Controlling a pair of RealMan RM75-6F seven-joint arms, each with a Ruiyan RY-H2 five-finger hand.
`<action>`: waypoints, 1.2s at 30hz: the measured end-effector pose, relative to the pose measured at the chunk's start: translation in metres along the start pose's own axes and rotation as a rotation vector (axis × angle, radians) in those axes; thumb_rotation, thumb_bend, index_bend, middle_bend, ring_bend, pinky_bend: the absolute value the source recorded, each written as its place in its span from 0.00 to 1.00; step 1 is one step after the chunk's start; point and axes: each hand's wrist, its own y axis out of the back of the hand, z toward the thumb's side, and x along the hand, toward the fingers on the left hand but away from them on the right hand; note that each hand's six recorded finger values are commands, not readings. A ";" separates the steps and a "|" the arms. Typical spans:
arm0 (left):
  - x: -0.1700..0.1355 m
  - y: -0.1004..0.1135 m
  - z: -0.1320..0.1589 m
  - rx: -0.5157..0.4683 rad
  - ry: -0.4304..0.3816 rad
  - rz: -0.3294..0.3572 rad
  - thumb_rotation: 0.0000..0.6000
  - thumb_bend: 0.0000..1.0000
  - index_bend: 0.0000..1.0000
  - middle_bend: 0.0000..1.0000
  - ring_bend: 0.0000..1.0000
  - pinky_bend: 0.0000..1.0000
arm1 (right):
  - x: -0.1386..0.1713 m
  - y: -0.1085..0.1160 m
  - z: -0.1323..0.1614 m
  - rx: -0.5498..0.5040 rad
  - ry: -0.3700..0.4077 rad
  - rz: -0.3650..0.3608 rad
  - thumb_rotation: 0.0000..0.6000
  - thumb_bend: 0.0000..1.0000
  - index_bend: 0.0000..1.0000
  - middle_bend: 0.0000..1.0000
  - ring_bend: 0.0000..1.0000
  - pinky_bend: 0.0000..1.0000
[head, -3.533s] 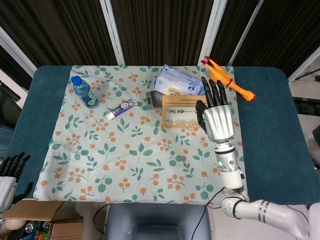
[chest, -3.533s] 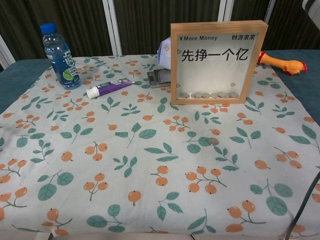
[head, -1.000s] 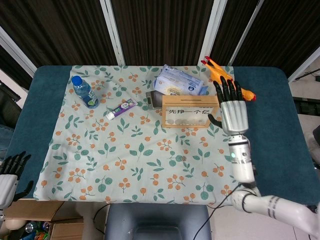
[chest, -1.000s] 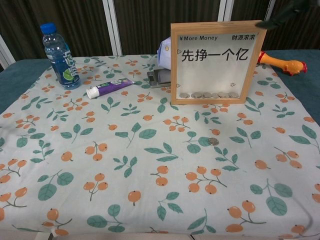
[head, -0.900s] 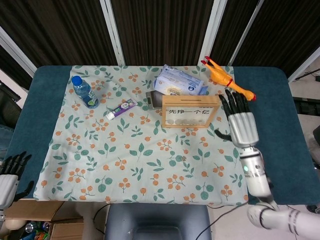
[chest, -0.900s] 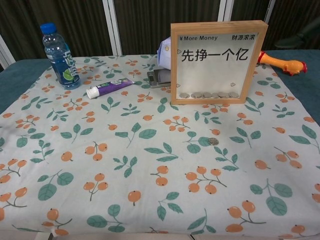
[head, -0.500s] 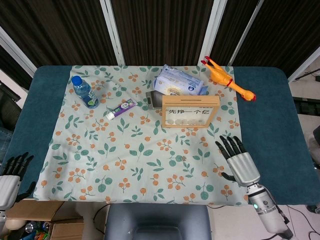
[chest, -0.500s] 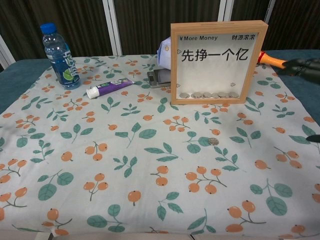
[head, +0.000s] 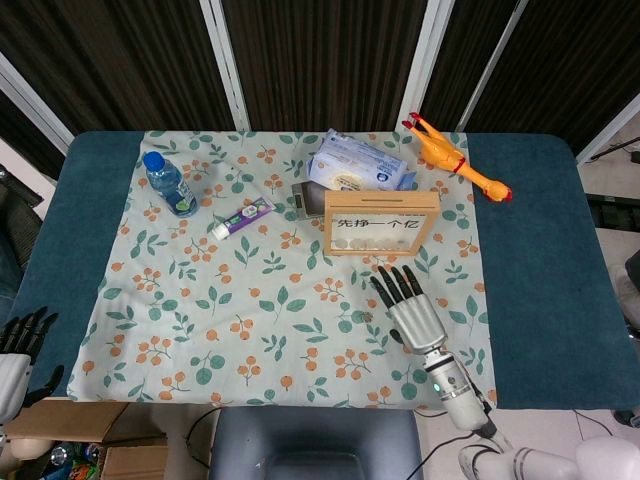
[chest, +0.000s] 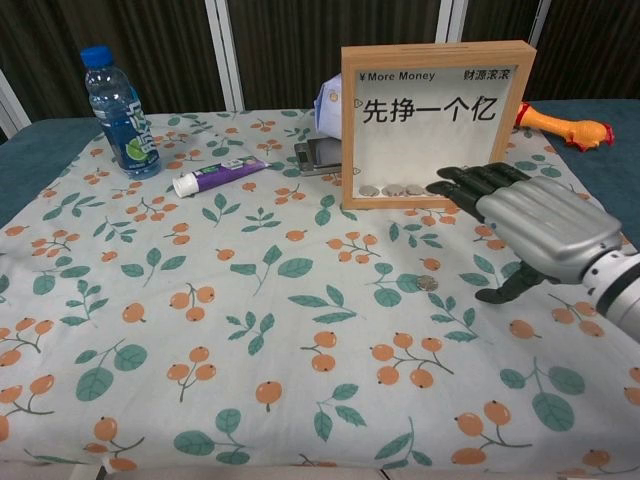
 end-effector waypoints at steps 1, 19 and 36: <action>0.000 0.000 -0.001 0.000 0.002 -0.001 1.00 0.38 0.00 0.00 0.00 0.00 | -0.005 -0.004 0.005 0.004 0.003 0.000 1.00 0.24 0.00 0.00 0.00 0.00; 0.000 -0.002 -0.007 -0.006 0.008 -0.005 1.00 0.38 0.00 0.00 0.00 0.00 | -0.021 -0.019 0.039 -0.020 0.062 0.007 1.00 0.24 0.43 0.00 0.00 0.00; 0.002 -0.003 -0.004 -0.001 0.003 -0.012 1.00 0.38 0.00 0.00 0.00 0.00 | -0.014 -0.025 0.032 -0.023 0.043 0.026 1.00 0.24 0.55 0.00 0.00 0.00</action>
